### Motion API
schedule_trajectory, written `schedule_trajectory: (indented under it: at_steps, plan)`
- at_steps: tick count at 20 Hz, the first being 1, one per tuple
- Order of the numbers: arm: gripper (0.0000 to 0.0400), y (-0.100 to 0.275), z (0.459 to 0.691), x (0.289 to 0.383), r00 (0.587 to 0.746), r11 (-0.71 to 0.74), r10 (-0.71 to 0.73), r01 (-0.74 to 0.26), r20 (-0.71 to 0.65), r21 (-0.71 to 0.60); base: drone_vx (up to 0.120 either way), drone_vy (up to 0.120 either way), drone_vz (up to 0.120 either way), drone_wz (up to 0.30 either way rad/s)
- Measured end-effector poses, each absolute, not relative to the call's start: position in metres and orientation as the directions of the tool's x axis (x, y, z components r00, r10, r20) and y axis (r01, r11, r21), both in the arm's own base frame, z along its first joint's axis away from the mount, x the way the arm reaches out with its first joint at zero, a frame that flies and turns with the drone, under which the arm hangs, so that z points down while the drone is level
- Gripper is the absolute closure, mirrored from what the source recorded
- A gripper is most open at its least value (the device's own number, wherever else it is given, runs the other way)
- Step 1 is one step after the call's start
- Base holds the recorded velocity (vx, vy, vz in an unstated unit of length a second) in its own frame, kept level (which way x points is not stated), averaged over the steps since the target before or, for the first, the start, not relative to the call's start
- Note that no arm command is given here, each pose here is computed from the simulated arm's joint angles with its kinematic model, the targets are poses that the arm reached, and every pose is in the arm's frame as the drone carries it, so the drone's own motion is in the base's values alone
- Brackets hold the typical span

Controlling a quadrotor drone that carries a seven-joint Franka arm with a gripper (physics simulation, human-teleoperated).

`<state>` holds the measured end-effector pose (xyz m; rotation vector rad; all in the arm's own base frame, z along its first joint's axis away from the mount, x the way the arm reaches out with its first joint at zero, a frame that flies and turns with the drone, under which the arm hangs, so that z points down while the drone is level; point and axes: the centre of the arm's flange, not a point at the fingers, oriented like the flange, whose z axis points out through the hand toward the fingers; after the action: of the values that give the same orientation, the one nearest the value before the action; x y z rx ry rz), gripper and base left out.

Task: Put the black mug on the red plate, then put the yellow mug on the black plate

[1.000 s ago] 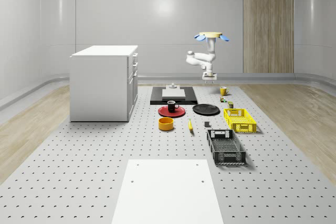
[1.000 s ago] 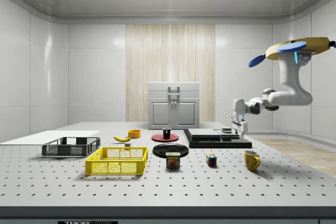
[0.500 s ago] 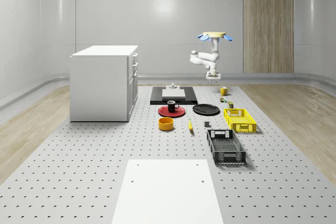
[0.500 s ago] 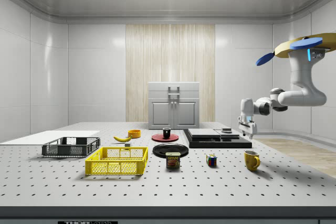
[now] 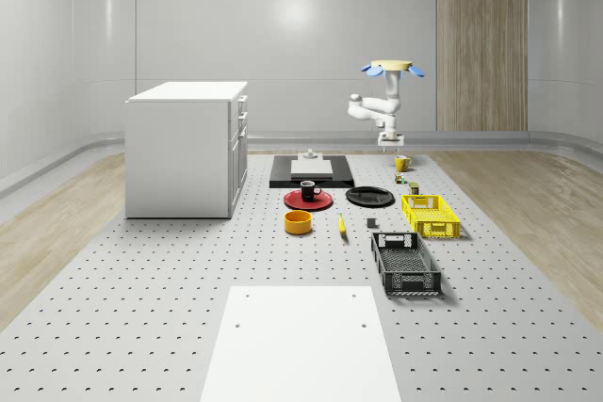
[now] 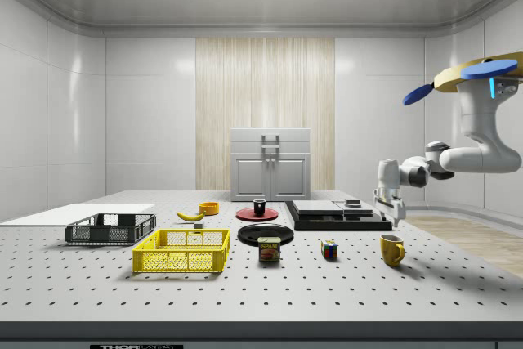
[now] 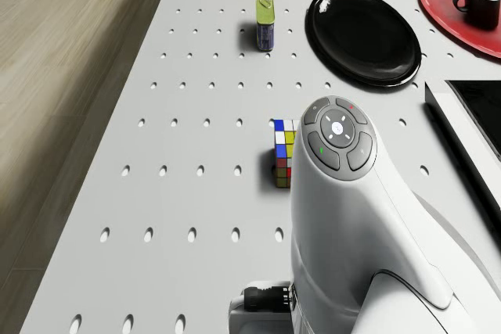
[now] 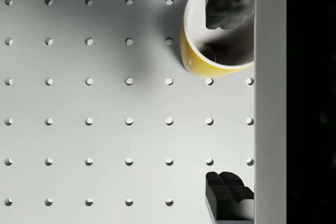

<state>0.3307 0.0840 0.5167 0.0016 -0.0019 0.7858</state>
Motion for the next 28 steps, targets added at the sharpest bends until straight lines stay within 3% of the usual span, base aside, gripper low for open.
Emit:
schedule_trajectory:
  at_steps: [5, 12, 28]
  plan:
    - [0.0, 0.084, 0.517, 0.3307, 0.707, 0.707, 0.707, -0.707, 0.002, 0.001, 0.024, 0.112, 0.0, 0.0]
    - [0.0, 0.084, 0.517, 0.3307, 0.707, 0.707, 0.707, -0.707, 0.002, 0.001, 0.04, 0.0, 0.0, 0.0]
    - [0.0, 0.085, 0.563, 0.3307, 0.707, 0.707, 0.707, -0.707, 0.002, 0.001, 0.0, 0.0, 0.0, 0.0]
